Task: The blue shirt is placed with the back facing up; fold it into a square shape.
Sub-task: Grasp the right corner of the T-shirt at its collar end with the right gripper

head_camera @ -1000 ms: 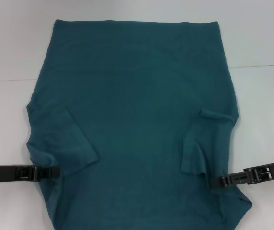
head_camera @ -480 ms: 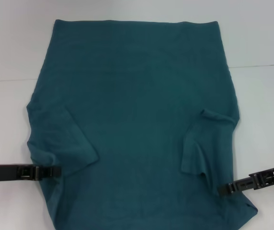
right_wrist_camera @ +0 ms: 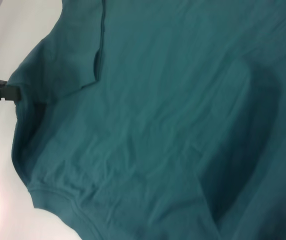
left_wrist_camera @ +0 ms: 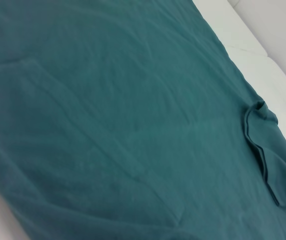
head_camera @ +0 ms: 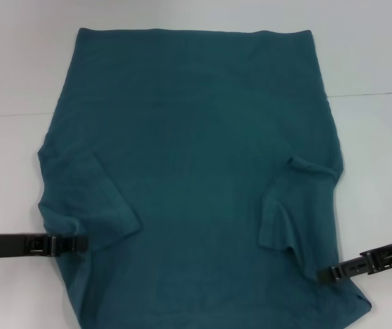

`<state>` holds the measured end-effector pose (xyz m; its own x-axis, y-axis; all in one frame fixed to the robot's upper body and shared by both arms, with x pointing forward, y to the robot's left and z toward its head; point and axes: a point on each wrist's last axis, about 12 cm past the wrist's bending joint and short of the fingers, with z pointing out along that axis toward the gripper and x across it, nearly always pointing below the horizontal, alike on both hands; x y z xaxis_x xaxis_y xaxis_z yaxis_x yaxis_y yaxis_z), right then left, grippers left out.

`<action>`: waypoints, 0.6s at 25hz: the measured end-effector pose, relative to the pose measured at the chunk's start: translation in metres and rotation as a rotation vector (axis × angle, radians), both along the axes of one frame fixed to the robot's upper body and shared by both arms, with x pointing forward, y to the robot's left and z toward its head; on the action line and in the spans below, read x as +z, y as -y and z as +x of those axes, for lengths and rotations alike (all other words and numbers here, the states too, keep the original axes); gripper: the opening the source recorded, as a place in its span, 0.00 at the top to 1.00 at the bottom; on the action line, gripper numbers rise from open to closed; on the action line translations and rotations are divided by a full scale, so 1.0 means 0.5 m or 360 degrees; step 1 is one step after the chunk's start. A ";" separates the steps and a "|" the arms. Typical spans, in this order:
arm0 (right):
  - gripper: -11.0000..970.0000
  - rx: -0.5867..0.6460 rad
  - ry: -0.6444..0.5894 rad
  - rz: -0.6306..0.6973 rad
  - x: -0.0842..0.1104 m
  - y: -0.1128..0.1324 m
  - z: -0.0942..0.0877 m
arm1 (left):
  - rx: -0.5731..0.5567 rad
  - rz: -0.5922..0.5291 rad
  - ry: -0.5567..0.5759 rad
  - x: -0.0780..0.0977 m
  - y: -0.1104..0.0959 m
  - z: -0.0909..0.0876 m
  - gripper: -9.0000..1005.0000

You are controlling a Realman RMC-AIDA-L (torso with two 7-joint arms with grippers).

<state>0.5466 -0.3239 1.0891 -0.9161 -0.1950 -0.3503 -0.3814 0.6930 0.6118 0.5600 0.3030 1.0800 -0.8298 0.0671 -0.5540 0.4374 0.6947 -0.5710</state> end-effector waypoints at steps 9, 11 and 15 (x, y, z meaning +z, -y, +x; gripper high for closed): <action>0.09 0.0004 -0.0015 0.0003 0.008 0.005 0.003 | 0.0000 0.0003 0.0005 0.002 0.000 0.003 0.97; 0.09 0.0022 -0.0010 0.0017 0.008 -0.003 0.005 | 0.0002 0.0004 0.0006 0.002 0.000 0.004 0.97; 0.09 0.0049 0.0006 0.0047 0.012 -0.018 0.010 | 0.0008 0.0010 0.0008 0.002 0.001 0.006 0.97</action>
<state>0.5517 -0.3148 1.0951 -0.9084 -0.2127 -0.3599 -0.4048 0.6625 0.6302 0.5629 0.3024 1.0808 -0.8274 0.0665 -0.5576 0.4368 0.7002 -0.5647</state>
